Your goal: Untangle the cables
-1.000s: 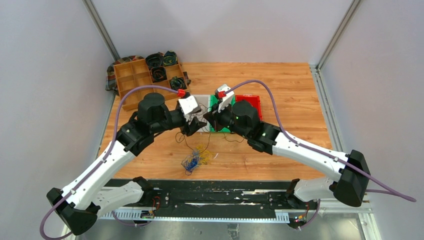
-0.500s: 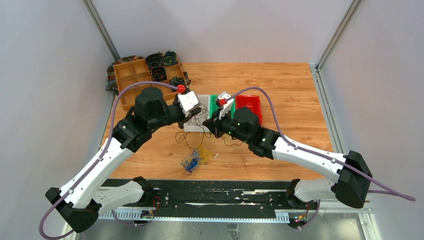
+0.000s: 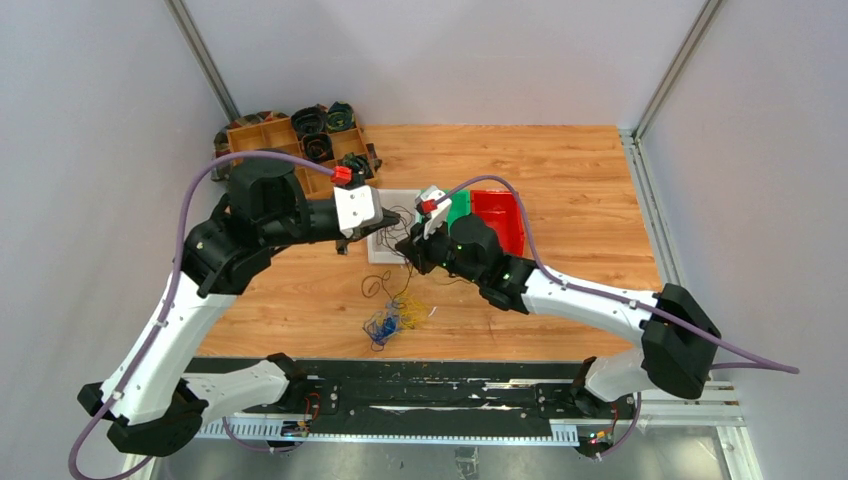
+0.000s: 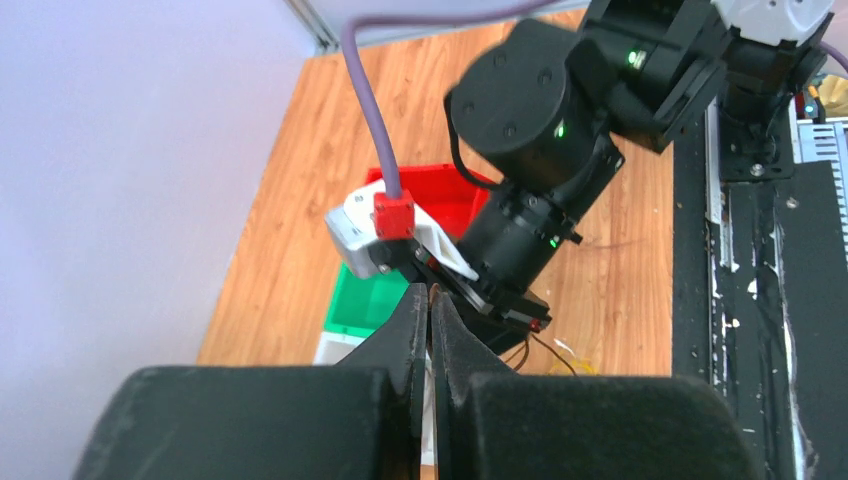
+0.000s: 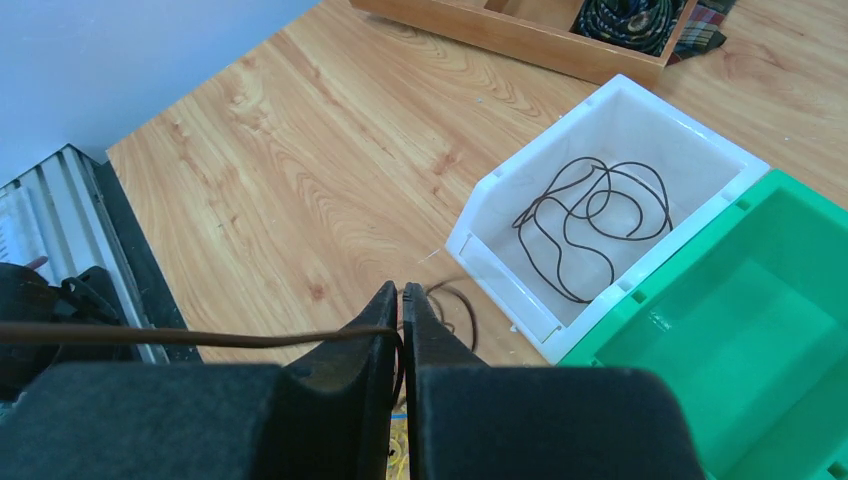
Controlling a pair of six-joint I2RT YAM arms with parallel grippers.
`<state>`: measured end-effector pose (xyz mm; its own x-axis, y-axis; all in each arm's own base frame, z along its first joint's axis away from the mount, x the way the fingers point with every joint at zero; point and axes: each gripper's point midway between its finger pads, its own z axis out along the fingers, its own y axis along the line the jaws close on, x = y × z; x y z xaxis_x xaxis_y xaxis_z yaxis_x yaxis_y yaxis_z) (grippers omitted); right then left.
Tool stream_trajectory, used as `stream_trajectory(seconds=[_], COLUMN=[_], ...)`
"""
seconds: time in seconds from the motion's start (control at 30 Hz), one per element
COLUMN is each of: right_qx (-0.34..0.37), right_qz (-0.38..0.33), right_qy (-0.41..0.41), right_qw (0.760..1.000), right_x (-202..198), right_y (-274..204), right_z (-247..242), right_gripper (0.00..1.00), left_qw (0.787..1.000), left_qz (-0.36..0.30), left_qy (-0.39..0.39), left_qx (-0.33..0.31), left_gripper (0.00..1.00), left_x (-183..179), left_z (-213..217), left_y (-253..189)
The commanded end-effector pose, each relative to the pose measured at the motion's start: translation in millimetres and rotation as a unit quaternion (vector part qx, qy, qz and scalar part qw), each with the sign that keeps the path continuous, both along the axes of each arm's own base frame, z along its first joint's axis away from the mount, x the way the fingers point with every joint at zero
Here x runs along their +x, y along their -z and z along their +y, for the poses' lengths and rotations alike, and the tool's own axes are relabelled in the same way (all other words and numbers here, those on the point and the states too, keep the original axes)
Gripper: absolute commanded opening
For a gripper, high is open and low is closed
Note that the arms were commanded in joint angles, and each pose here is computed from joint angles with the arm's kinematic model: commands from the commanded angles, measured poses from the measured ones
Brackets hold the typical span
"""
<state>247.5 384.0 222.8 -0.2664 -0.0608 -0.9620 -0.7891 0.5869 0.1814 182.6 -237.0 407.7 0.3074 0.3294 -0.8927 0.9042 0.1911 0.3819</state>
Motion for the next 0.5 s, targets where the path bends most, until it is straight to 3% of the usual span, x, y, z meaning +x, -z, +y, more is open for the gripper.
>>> stream_trajectory(seconds=[0.0,0.23,0.47], right_qx=[0.014,-0.008,-0.027], right_qz=[-0.025,-0.016,0.007], right_qy=[0.022,0.057,0.080], right_qw=[0.999,0.998,0.996], right_x=[11.5,17.6,15.0], right_y=[-9.3,25.7,65.7], right_z=[4.8,-9.5,-28.2], right_gripper=[0.05,0.02,0.02], left_qw=[0.998,0.977,0.921], left_qz=[-0.054,-0.207,-0.350], left_qy=[0.034,-0.017,-0.099], left_qx=[-0.013,-0.051,-0.143], left_gripper=[0.00,0.00,0.00], left_x=[-17.7,-10.6,-4.6], left_z=[5.3,26.2,51.8], left_y=[-38.6,-120.6,-211.9])
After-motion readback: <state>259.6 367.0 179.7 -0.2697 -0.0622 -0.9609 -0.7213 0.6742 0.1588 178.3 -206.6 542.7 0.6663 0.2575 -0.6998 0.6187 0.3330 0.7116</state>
